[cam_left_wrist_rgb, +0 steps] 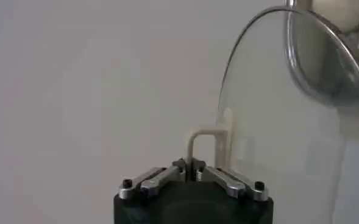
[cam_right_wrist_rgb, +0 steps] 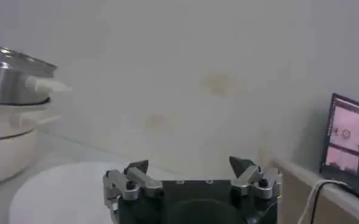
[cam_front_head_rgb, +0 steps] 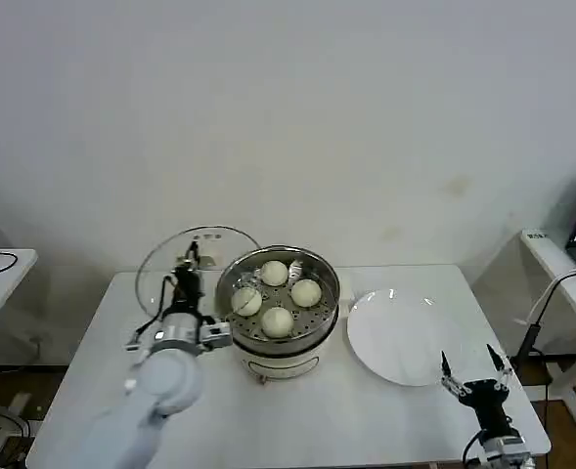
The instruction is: Take steamed baozi put them in steamer then cover it.
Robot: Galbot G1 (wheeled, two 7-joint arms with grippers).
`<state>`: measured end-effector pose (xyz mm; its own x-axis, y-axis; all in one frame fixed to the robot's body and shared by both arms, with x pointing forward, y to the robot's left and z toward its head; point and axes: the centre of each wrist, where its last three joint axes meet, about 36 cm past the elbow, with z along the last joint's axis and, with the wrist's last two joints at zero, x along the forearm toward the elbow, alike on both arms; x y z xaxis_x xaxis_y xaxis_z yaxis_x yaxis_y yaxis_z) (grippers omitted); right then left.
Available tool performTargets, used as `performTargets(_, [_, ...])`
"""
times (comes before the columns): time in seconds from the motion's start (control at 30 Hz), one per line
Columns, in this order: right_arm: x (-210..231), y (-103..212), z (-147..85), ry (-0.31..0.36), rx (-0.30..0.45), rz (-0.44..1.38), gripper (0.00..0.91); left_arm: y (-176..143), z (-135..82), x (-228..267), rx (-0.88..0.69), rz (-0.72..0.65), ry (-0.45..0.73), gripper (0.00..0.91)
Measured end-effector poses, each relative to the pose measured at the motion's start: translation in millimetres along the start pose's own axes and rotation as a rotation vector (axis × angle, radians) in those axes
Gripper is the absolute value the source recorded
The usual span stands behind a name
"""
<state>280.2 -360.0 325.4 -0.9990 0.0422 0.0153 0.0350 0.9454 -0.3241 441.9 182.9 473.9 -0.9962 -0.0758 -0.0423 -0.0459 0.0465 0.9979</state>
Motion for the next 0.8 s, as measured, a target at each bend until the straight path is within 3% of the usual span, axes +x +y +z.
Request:
performTargets(0.5, [1.2, 15.6, 6.8, 0.01, 0.005, -0.017, 0.907, -11.0, -91.9, -3.8, 0.033, 0.041, 0.021, 0.0])
performTargets(0.8, [1.2, 17.5, 8.3, 0.01, 0.012, -0.022, 0.907, -18.9, -127.7, -1.6, 0.037, 0.051, 0.017, 0.0])
